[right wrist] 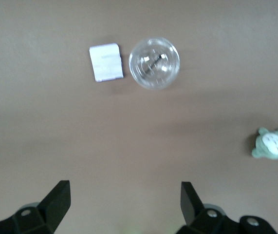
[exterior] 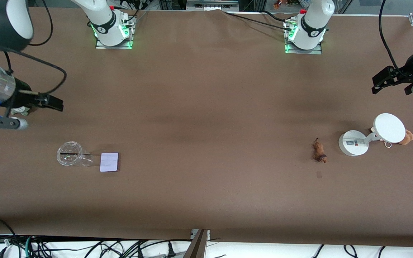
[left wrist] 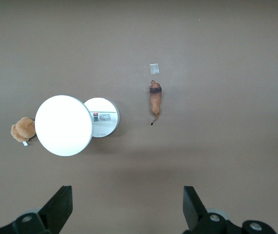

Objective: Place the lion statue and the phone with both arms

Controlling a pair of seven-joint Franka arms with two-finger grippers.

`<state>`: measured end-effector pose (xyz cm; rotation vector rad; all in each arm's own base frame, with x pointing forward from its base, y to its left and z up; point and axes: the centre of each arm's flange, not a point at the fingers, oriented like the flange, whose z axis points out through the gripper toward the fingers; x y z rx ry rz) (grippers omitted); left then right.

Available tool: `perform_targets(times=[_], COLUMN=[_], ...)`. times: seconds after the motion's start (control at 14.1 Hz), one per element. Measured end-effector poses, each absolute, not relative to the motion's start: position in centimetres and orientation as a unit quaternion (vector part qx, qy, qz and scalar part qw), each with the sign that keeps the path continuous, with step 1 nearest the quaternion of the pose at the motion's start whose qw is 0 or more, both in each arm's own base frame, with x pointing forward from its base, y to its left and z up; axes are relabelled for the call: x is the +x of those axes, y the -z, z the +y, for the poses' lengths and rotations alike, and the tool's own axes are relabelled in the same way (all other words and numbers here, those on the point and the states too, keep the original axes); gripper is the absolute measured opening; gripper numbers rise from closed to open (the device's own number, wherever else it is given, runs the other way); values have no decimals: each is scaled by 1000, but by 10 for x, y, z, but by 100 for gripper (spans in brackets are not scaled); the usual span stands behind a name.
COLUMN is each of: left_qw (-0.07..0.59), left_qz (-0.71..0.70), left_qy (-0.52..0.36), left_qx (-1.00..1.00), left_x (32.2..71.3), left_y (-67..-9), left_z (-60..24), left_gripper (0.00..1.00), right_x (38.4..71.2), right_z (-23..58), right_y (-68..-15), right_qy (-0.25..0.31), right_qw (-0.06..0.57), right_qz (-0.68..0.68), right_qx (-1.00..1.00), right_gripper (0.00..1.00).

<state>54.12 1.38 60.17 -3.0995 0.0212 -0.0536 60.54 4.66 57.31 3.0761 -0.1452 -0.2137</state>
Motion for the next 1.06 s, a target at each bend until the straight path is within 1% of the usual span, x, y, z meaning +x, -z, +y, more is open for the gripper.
perform_targets(times=[0.28,0.5,1.06], left_qw=[21,21,21], left_qz=[7,7,7], left_qy=[18,18,18], left_qx=[-1000,-1000,-1000], left_x=[541,541,541], left_y=[-602,-602,-602], left_z=[14,14,14], left_gripper=[100,100,100], right_x=[574,564,576], right_z=[22,9,8], right_y=[-615,-616,-598], right_qy=[52,75,93], right_qw=[18,17,22], right_qz=[-64,-52,-45], right_qx=[996,996,994], right_gripper=[100,100,100])
